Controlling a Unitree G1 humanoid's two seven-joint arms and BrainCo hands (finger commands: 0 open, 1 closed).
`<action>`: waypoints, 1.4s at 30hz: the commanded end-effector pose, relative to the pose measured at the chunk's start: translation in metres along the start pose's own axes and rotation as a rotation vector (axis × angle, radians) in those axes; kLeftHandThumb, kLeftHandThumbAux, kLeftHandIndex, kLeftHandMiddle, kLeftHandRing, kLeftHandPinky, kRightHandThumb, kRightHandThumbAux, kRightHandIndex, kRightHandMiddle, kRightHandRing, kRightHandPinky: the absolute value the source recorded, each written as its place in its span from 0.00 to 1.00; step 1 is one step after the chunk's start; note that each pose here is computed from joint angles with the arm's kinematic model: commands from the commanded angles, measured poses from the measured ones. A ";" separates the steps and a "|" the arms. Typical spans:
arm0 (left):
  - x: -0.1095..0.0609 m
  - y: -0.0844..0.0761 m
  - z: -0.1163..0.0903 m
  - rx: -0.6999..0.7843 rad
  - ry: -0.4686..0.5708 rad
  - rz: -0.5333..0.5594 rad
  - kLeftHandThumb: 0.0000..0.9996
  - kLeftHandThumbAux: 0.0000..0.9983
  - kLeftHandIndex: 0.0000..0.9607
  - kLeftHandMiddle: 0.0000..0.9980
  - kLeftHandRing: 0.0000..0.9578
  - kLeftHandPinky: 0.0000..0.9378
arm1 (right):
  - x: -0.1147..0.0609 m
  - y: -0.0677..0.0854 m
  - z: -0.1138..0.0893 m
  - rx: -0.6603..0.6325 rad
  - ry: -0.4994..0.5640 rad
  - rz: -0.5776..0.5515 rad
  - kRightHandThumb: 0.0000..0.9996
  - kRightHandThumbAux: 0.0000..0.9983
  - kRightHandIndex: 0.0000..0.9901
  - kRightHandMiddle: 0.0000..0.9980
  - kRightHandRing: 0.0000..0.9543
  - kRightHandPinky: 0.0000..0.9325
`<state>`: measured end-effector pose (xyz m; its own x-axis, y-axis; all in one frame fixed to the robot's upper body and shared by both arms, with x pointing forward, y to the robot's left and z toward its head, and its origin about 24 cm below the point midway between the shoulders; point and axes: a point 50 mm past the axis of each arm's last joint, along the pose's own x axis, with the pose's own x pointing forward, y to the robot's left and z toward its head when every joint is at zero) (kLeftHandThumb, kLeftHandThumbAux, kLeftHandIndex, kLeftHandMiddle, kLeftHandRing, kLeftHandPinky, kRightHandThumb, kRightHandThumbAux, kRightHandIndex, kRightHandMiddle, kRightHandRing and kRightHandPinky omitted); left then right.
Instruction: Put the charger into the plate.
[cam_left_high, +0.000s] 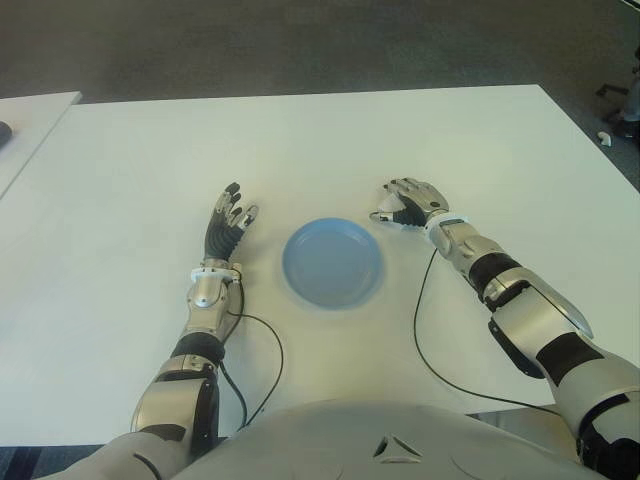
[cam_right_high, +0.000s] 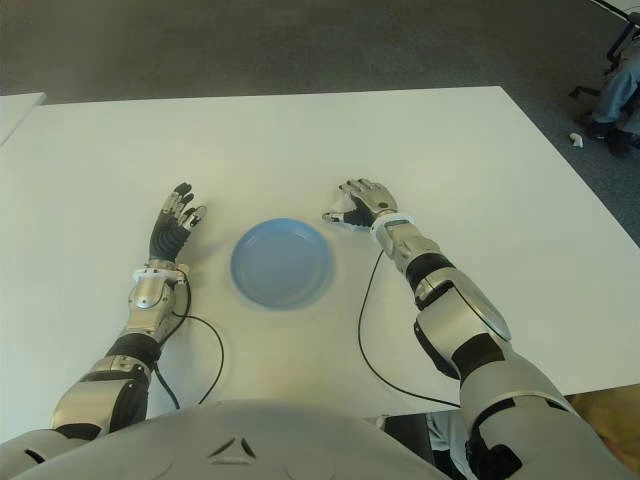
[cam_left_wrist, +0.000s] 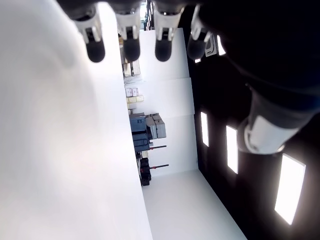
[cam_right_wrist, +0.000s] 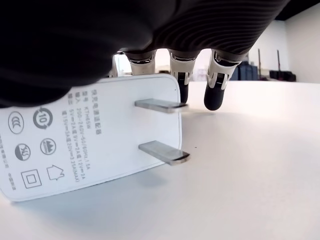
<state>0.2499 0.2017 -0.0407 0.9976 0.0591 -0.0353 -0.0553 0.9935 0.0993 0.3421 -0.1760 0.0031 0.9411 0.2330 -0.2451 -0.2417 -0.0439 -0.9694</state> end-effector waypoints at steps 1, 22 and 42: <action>-0.101 -0.019 -0.090 -0.070 0.537 -0.051 0.05 0.60 0.02 0.06 0.06 0.07 | -0.015 0.028 -0.002 -0.012 -0.017 0.085 0.38 0.11 0.00 0.00 0.00 0.00; -0.097 -0.015 -0.089 -0.072 0.533 -0.062 0.08 0.60 0.03 0.08 0.08 0.10 | -0.018 0.030 -0.004 -0.021 -0.027 0.073 0.40 0.10 0.00 0.00 0.00 0.00; -0.093 -0.011 -0.088 -0.076 0.541 -0.047 0.09 0.58 0.04 0.08 0.07 0.08 | -0.013 0.030 0.000 0.072 0.057 0.033 0.72 0.36 0.27 0.54 0.61 0.68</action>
<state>0.2494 0.2025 -0.0410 0.9987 0.0334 -0.0391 -0.0296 0.9953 0.0924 0.3385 -0.1764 0.0023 0.9570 0.2314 -0.1751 -0.1819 0.0082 -0.9833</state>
